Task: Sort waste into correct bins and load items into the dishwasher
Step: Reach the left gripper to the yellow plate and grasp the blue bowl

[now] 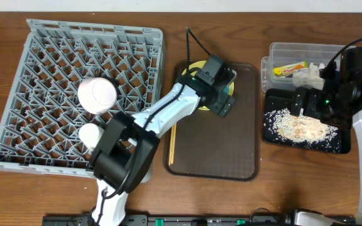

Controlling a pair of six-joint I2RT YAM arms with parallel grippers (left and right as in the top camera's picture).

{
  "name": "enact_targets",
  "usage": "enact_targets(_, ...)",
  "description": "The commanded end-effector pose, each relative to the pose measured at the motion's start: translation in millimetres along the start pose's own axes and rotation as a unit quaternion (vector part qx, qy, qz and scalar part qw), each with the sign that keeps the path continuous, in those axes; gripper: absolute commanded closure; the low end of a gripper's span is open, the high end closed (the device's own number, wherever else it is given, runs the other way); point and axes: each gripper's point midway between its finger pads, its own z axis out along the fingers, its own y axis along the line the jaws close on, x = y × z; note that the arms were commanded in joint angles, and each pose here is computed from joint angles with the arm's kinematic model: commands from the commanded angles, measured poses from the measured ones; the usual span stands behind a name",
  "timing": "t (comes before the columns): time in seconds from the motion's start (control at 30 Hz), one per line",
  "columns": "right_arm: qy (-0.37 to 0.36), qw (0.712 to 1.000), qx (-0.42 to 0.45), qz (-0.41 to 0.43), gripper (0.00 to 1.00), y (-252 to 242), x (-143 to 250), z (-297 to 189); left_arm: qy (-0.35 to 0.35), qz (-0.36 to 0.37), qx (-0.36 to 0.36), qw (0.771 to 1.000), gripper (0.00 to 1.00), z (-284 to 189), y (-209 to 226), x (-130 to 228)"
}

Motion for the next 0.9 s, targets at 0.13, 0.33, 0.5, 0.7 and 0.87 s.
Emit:
enact_targets(0.13, -0.009, 1.0, 0.004, -0.002, 0.01, -2.4, -3.4, -4.4, 0.01, 0.007, -0.006, 1.0, 0.38, 10.6, 2.8, 4.0)
enact_targets(0.33, -0.009, 1.0, 0.004, -0.004, 0.01, -2.3, -3.4, -4.4, 0.001, 0.007, -0.052, 0.999, 0.67, 5.8, 18.7, -0.7)
enact_targets(0.5, -0.009, 1.0, 0.004, -0.006, 0.01, -2.4, -3.4, -4.4, 0.0, 0.007, -0.055, 0.998, 0.79, 5.0, 19.5, -1.3)
enact_targets(0.7, -0.008, 1.0, 0.004, -0.005, 0.01, -2.5, -3.0, -4.4, -0.003, 0.008, -0.063, 0.998, 0.94, 2.7, 22.0, -3.0)
enact_targets(0.87, -0.006, 1.0, 0.005, -0.005, 0.01, -2.6, -2.0, -4.4, -0.024, 0.009, -0.067, 0.997, 0.94, -14.2, 20.9, -14.6)
